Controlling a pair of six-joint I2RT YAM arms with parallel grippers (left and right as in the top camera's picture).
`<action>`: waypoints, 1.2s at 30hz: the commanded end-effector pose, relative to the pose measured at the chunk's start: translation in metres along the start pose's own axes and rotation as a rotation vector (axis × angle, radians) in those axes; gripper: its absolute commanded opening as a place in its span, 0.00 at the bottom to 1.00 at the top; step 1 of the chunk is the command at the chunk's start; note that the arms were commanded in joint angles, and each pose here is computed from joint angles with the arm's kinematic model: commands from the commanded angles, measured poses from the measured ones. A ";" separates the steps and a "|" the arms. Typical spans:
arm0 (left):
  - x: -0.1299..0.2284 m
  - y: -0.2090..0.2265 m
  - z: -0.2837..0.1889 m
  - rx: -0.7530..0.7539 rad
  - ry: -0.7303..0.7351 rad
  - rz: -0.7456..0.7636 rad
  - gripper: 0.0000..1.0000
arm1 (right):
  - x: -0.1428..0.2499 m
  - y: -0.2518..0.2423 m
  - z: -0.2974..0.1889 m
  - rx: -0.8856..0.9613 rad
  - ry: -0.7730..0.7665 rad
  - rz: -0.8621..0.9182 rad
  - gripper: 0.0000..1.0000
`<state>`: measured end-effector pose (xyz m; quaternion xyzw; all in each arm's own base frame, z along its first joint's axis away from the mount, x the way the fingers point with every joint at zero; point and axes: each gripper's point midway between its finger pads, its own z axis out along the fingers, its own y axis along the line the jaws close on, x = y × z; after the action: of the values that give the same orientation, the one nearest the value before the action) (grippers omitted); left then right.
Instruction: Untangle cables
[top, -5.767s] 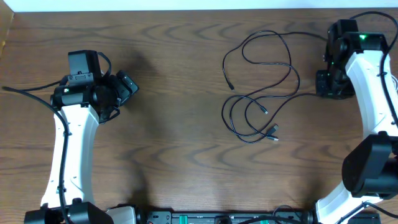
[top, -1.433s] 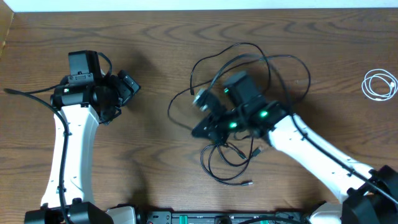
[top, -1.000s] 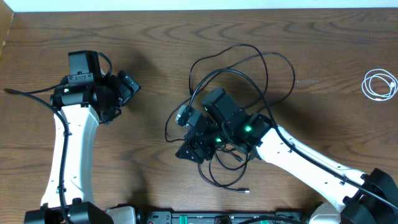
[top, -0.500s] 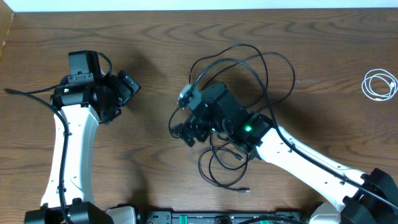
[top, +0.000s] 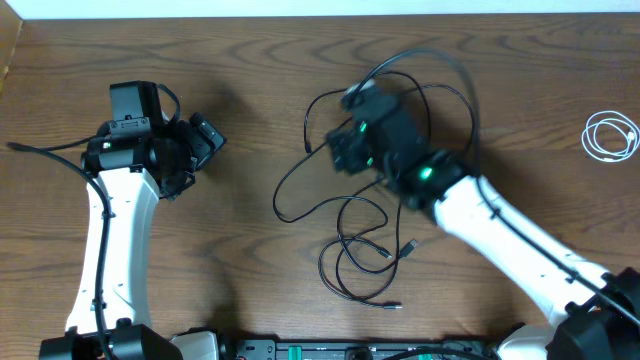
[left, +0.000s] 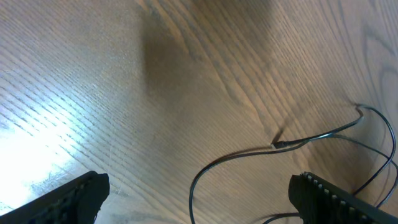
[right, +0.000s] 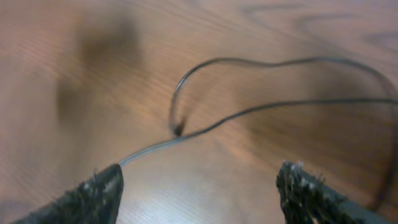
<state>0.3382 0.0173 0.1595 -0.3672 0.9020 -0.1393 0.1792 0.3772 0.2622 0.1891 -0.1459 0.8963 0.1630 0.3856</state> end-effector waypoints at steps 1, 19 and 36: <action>-0.001 0.000 0.000 -0.001 0.000 -0.008 0.98 | -0.033 -0.023 -0.003 0.046 -0.029 0.091 0.73; -0.001 0.000 0.000 -0.001 0.000 -0.008 0.98 | 0.033 -0.107 0.107 0.406 0.057 0.279 0.88; -0.001 0.000 0.000 -0.001 0.000 -0.008 0.98 | 0.078 -0.143 0.168 0.523 -0.007 0.504 0.99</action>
<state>0.3382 0.0175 0.1595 -0.3674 0.9019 -0.1391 0.1793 0.4868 0.1975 0.0101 0.1531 0.9203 0.0302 0.3588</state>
